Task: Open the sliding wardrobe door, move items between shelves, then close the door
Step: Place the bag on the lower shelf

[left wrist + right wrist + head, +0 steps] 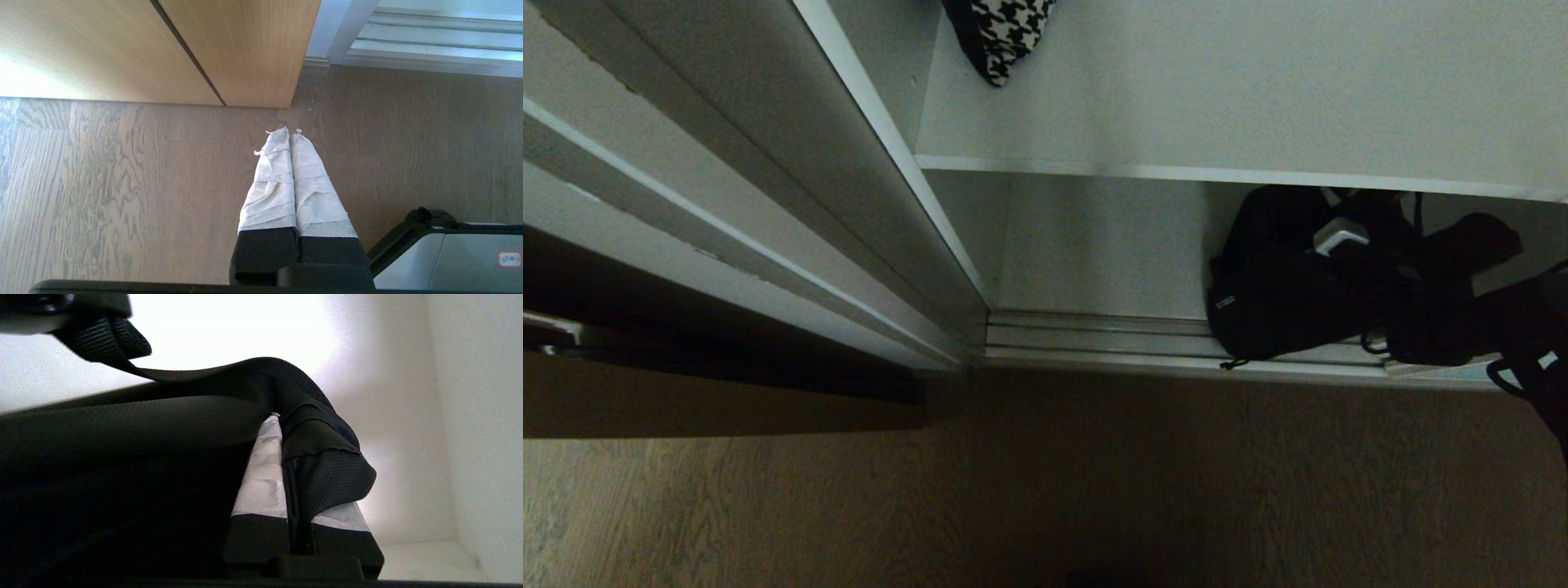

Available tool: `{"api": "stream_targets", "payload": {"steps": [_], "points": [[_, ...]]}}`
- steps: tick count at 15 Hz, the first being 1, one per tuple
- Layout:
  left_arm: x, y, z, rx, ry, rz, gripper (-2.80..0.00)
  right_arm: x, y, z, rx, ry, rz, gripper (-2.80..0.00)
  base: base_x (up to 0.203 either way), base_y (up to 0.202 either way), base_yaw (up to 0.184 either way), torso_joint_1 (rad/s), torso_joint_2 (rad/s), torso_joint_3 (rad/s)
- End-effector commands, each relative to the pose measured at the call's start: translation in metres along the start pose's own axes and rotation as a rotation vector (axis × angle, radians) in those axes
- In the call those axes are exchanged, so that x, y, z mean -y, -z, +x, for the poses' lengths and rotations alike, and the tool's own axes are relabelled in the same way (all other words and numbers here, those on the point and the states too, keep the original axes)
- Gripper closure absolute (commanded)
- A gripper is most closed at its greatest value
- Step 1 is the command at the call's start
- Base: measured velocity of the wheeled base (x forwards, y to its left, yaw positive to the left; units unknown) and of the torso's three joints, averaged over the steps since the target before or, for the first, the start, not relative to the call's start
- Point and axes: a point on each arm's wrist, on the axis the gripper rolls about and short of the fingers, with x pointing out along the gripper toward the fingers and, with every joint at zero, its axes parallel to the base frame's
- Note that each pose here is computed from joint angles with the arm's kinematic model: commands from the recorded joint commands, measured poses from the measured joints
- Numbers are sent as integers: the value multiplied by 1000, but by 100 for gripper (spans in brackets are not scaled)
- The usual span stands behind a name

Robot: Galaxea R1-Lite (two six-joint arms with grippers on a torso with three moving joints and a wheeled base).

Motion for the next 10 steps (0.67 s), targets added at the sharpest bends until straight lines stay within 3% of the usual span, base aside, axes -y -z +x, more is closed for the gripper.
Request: {"api": "stream_targets", "payload": {"steps": [1,10], "points": [[0,0,0,1,-1,0,0,-8,4,4,23,42,-33,0,0,0,0,0,0,0],[0,0,0,1,-1,0,0,-19,6,1,-3,46,-20,0,0,0,0,0,0,0]]}}
